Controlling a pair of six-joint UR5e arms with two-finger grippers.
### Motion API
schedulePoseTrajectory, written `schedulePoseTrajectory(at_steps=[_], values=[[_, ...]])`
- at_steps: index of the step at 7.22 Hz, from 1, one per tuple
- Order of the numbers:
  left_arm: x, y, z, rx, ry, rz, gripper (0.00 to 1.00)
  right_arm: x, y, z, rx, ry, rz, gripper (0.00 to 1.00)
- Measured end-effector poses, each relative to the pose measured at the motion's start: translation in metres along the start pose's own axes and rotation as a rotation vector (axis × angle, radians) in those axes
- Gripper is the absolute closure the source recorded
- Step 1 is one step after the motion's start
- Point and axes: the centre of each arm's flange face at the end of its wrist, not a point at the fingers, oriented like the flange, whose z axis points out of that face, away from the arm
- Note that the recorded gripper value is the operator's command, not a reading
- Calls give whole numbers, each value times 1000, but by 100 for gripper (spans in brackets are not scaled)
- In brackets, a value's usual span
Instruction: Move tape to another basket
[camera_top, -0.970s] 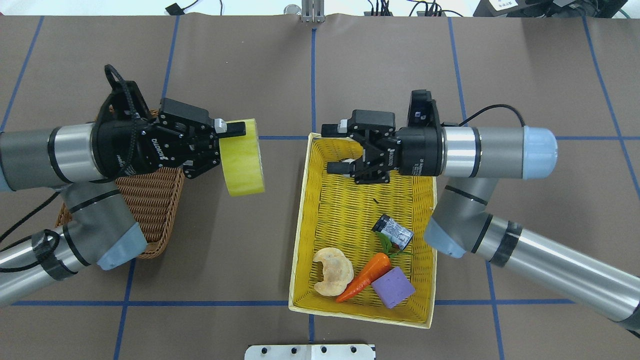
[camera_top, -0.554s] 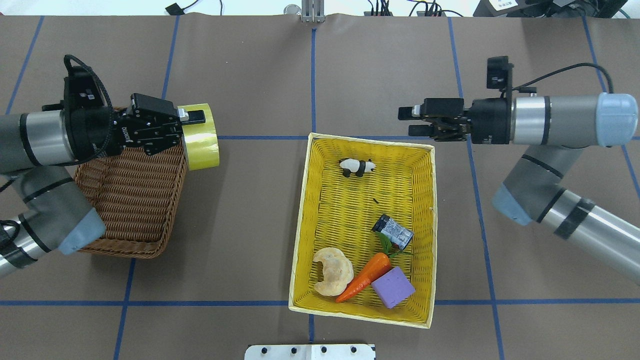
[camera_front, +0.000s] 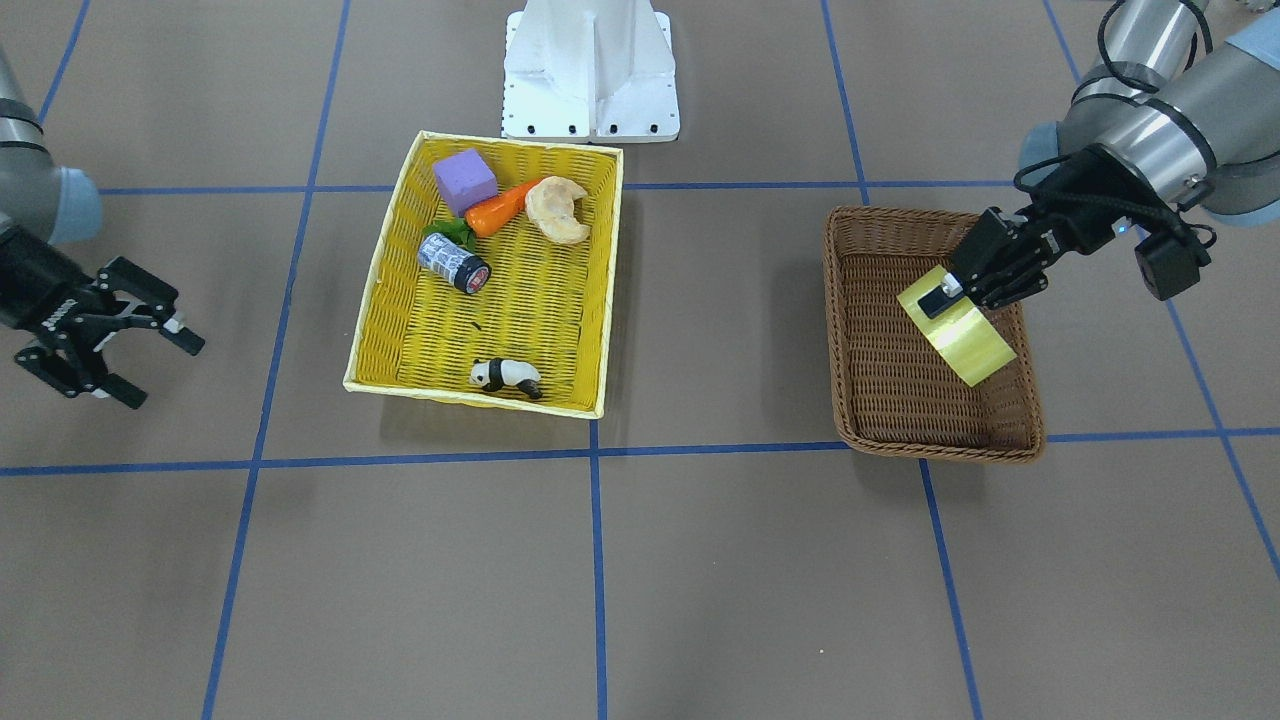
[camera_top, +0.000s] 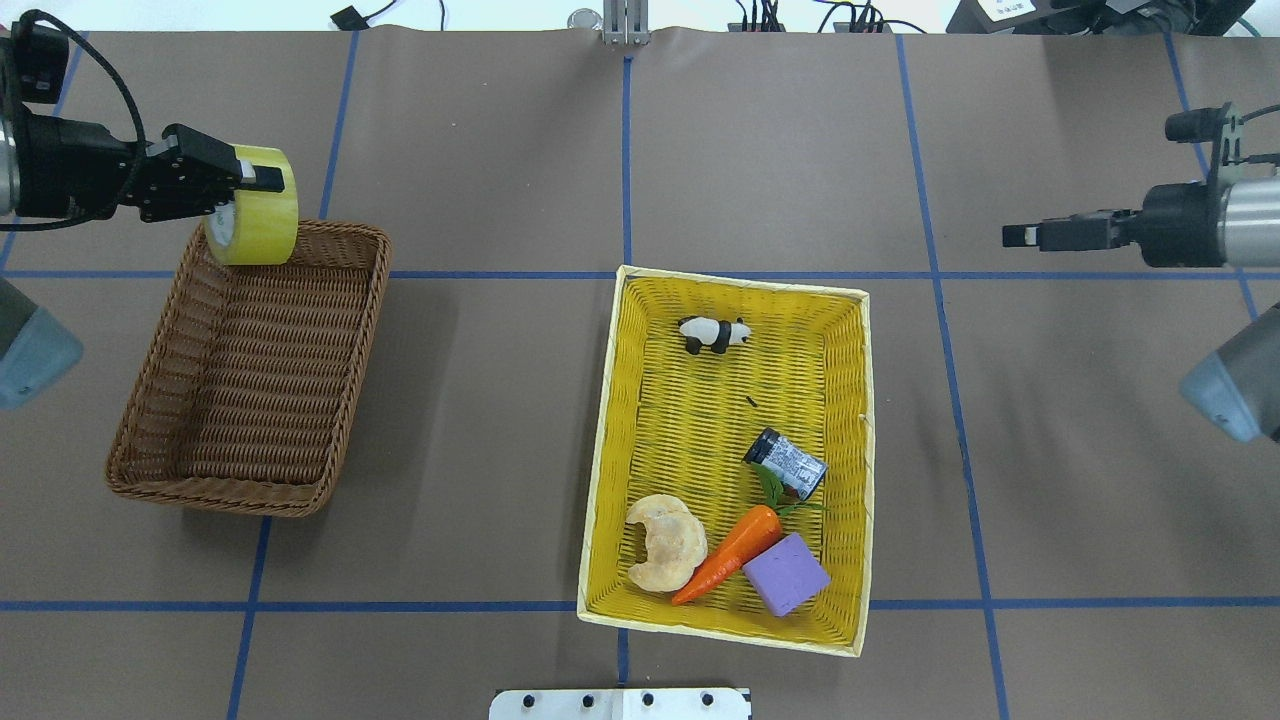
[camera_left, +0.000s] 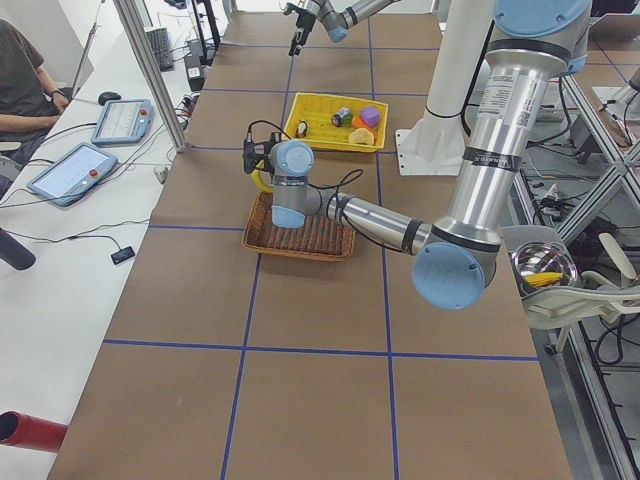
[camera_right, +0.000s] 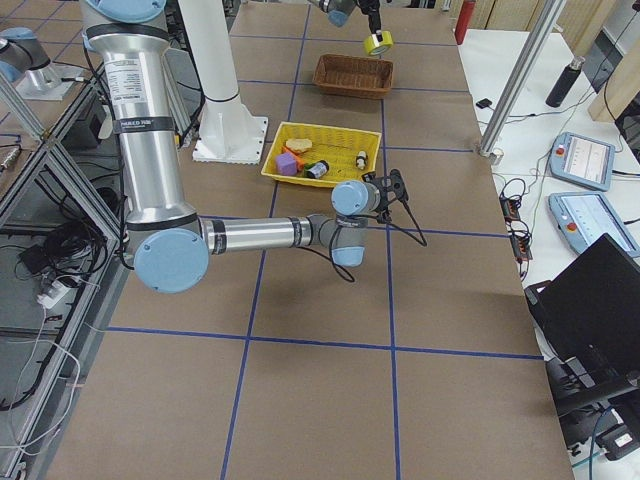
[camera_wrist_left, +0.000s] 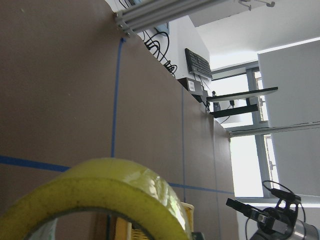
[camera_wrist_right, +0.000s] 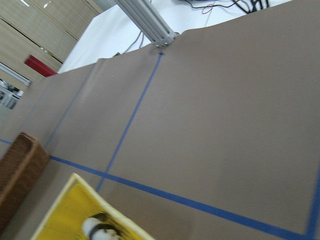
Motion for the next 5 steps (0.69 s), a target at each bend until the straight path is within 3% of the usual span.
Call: schedulePoseTrajectory(at_steps=[3,5], values=[[-7,-3,8,-60,-260,84,100,65,-22,-47,-140,155,-97,1],[18,28,29,-128,-450,51,100,92,-27,-57,-222,225,-113,1]])
